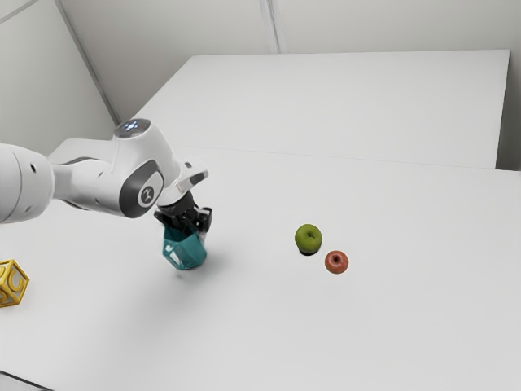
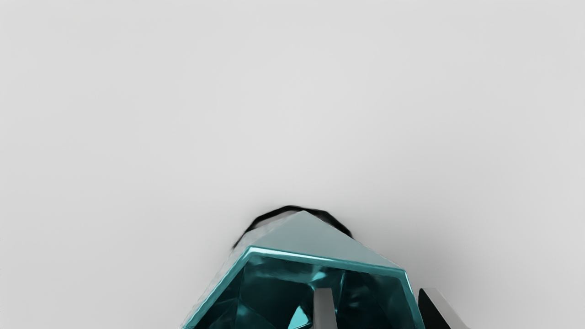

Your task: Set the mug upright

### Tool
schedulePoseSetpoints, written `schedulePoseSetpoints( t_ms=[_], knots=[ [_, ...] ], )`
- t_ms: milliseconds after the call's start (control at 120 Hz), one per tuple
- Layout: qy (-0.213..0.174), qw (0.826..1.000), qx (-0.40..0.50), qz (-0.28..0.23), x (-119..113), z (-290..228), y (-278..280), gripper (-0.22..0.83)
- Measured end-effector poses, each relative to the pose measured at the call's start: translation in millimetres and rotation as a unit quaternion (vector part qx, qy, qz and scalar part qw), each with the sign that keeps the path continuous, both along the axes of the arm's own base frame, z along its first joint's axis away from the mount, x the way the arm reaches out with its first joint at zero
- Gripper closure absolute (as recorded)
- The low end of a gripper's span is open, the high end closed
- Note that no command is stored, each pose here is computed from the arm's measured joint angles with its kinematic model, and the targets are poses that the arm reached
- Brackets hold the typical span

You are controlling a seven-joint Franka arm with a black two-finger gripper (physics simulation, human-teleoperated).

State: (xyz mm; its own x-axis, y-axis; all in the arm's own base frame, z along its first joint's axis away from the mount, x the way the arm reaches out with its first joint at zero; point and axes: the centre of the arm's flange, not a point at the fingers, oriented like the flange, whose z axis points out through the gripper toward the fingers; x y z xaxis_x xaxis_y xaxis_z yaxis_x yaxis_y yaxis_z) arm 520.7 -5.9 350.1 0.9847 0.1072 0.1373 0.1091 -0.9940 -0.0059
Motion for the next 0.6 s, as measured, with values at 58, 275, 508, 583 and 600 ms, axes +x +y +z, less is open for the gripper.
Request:
schedulePoseSetpoints(
  t_ms=[58, 275, 508, 583, 600],
  knots=[
    [-0.005, 1.000, 0.001, -0.001, 0, 4, -1, 0.45],
    [-0.024, 1.000, 0.003, -0.007, -1, 24, -8, 0.38],
    [-0.044, 0.999, 0.006, -0.023, -5, 50, -24, 0.19],
    [-0.048, 0.999, 0.005, -0.024, -3, 59, -27, 0.14],
    [-0.048, 0.999, 0.005, -0.024, -2, 62, -28, 0.13]
  ],
)
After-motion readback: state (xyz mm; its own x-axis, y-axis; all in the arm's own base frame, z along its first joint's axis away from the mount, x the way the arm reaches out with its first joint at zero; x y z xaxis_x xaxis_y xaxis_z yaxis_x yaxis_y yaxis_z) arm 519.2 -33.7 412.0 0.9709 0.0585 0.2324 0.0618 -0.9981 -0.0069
